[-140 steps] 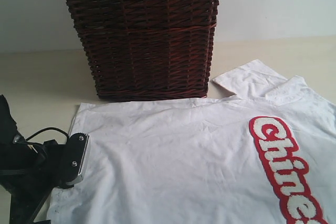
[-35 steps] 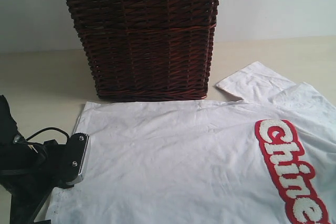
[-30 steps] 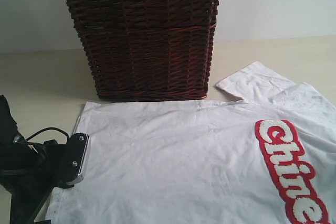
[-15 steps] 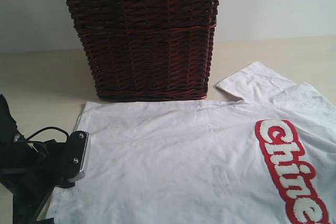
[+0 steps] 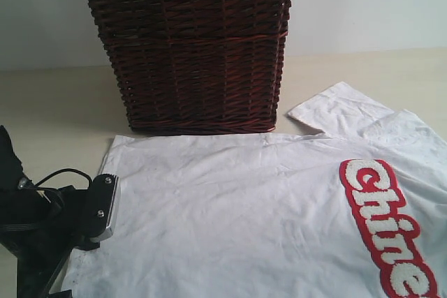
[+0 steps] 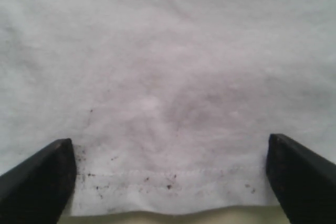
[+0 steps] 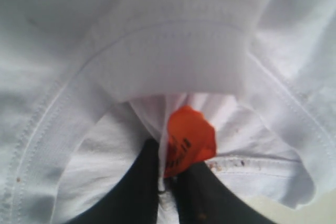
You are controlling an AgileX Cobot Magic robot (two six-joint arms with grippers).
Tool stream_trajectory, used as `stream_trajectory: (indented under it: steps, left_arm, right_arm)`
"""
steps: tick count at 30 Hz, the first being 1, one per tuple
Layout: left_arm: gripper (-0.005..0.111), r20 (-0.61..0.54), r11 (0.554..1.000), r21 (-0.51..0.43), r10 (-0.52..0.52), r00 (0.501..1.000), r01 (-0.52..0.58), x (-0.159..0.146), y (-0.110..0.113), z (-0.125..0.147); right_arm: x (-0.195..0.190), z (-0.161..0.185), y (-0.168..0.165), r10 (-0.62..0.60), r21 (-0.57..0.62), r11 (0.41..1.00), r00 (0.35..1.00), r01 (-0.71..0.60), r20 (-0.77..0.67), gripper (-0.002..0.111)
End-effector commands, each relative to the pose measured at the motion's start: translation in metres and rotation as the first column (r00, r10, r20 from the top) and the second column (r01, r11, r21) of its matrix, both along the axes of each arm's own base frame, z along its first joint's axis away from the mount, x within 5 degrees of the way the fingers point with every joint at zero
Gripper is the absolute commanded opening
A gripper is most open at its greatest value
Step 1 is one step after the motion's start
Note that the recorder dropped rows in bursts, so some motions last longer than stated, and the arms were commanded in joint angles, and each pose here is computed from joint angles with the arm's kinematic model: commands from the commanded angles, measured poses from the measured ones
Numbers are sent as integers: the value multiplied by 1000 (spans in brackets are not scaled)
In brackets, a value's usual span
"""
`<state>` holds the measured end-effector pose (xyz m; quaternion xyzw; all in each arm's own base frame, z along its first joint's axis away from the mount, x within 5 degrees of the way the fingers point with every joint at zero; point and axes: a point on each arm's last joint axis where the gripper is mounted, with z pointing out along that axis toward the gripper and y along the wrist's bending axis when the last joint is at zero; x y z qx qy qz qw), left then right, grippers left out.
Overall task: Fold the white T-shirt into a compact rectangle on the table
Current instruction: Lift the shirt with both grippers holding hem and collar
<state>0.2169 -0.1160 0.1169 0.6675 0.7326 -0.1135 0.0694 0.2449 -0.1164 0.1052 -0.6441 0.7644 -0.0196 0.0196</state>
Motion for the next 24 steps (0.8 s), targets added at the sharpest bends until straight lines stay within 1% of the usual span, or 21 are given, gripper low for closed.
stream_trajectory:
  steps: [1, 16, 17, 21, 22, 24]
  left_arm:
    - [94, -16, 1000, 3, 10, 1000, -10, -2, -1, -4]
    - [93, -13, 1000, 3, 14, 1000, -14, -2, -1, -4]
    - [91, -13, 1000, 3, 14, 1000, -14, -2, -1, -4]
    - [71, -8, 999, 4, 39, 999, -39, -1, -1, -4]
    - [69, -7, 999, 6, 36, 999, -36, -1, 0, -4]
    - [69, -12, 999, 9, 35, 999, -35, -1, 0, -5]
  right_arm:
    - [-8, -19, 1, 24, 6, 1000, 998, -24, -58, 0]
    - [-8, -19, 1, 24, 6, 1000, 998, -24, -58, 0]
    - [-8, -19, 1, 21, 7, 1000, 998, -20, -59, 0]
    - [-8, -19, 1, 21, 7, 1000, 998, -20, -59, 0]
    - [-8, -19, 1, 21, 7, 1000, 998, -20, -59, 0]
    - [-8, -19, 1, 18, 7, 1000, 998, -18, -59, 0]
